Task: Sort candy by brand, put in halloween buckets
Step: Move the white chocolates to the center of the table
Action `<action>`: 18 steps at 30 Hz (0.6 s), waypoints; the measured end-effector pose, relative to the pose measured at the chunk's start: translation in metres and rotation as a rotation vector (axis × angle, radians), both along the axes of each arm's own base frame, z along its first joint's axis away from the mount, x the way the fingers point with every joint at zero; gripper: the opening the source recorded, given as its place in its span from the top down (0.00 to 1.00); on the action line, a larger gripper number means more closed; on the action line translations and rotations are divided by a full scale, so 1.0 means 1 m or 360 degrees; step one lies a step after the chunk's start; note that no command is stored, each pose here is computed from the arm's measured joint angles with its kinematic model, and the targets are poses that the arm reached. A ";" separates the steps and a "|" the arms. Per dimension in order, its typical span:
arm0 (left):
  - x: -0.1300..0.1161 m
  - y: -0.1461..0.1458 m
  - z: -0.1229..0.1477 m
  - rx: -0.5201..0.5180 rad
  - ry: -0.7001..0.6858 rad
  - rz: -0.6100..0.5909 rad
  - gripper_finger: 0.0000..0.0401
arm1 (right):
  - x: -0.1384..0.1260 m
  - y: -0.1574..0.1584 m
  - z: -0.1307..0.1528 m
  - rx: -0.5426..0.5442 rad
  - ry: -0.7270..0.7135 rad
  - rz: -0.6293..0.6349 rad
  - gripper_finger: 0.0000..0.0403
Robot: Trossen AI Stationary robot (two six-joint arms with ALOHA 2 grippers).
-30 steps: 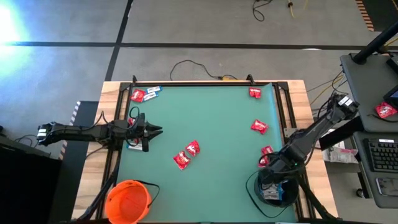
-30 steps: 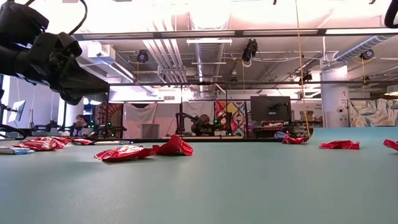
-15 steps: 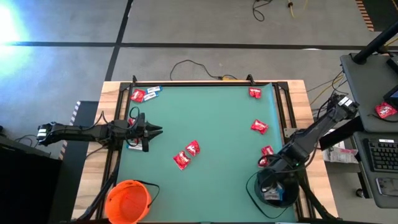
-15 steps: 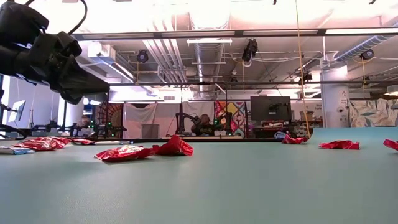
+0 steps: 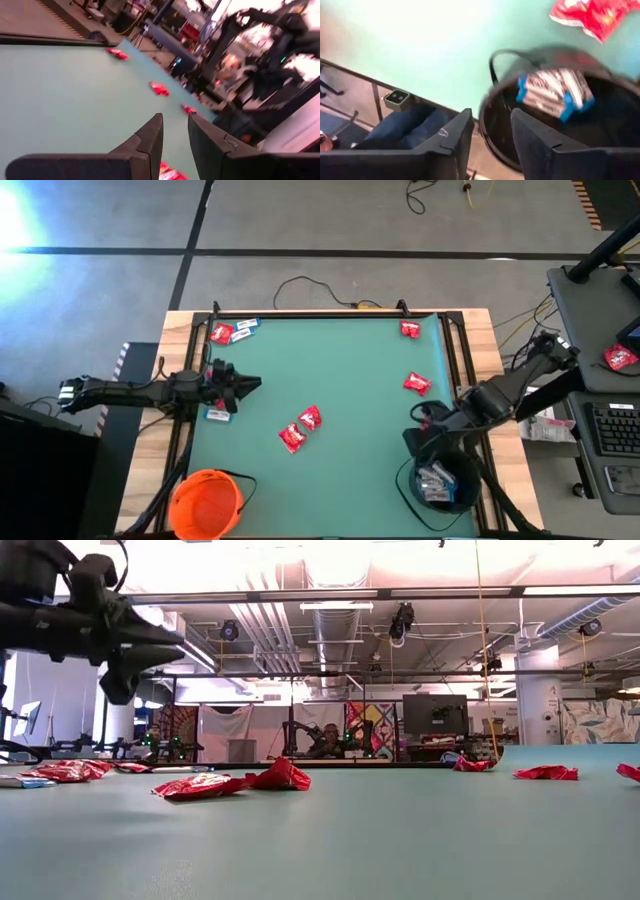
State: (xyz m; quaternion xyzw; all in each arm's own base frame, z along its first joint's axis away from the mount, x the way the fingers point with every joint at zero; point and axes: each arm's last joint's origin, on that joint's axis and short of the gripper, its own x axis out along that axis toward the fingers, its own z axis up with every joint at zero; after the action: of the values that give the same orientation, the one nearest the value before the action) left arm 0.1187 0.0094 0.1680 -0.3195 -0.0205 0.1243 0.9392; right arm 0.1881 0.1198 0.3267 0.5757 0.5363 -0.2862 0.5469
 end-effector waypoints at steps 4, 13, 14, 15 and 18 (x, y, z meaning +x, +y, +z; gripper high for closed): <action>0.004 0.002 0.008 -0.0116 -0.0023 0.0069 0.81 | 0.017 -0.014 -0.011 -0.0149 -0.0044 0.0086 0.73; 0.016 0.021 0.060 -0.0216 0.0816 0.0516 0.77 | 0.077 -0.044 -0.040 -0.0421 -0.0212 0.0357 0.75; 0.017 0.026 0.065 -0.0251 0.0925 0.0545 0.75 | 0.085 -0.045 -0.041 -0.0433 -0.0248 0.0381 0.75; 0.019 0.032 0.068 -0.0274 0.1019 0.0573 0.74 | 0.092 -0.045 -0.042 -0.0452 -0.0279 0.0411 0.74; 0.025 0.053 0.072 -0.0270 0.1228 0.0645 0.70 | 0.114 -0.041 -0.046 -0.0499 -0.0399 0.0543 0.71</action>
State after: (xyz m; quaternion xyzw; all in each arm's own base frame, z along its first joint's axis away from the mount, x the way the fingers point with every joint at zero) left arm 0.1434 0.0626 0.2399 -0.3152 0.2796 0.4172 0.8052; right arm 0.3021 0.0792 0.2811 0.4160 0.5026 -0.1957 0.7321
